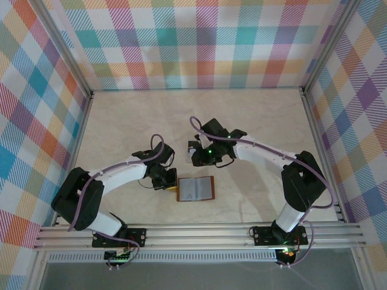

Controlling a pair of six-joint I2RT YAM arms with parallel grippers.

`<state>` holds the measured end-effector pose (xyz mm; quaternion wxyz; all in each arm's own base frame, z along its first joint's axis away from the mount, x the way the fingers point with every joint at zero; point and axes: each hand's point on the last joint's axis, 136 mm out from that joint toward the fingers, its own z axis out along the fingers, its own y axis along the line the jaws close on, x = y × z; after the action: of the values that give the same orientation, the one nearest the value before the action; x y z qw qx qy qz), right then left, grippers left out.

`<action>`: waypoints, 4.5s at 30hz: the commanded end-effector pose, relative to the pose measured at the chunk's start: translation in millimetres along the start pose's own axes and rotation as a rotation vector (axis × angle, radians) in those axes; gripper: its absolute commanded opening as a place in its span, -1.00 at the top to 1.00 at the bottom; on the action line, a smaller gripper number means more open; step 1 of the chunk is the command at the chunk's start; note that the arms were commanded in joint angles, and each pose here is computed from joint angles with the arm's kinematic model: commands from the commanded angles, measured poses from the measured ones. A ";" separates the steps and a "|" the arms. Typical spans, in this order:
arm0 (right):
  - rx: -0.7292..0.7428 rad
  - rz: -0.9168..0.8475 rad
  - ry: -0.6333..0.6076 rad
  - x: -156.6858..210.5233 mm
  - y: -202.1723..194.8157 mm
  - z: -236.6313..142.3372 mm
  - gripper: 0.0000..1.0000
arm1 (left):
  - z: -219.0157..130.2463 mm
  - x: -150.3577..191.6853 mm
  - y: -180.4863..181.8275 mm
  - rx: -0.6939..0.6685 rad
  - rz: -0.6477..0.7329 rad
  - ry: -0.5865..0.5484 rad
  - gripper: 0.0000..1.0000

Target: Take the credit cards out of the card holder

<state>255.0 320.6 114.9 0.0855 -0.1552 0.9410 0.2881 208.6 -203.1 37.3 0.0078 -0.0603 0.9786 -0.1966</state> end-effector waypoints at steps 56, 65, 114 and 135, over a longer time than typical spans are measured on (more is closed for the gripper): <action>0.282 0.223 0.248 78.2 -7.9 71.6 0.22 | 19.9 6.0 11.0 -0.012 -0.006 0.053 0.85; 0.388 0.193 0.241 78.7 -17.0 60.7 0.00 | 20.0 4.6 9.6 -0.010 -0.007 0.052 0.85; 0.130 0.240 0.108 68.3 2.6 34.0 0.45 | 10.3 3.2 -48.8 0.116 0.034 0.053 0.92; 0.089 0.308 0.192 79.6 -10.3 78.0 0.43 | 31.7 9.6 -27.5 0.026 0.032 0.102 0.95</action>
<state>190.8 337.2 32.2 -0.0361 -0.0344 0.9689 0.2423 210.2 -246.5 26.8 -0.0290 -0.0431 0.9706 -0.2351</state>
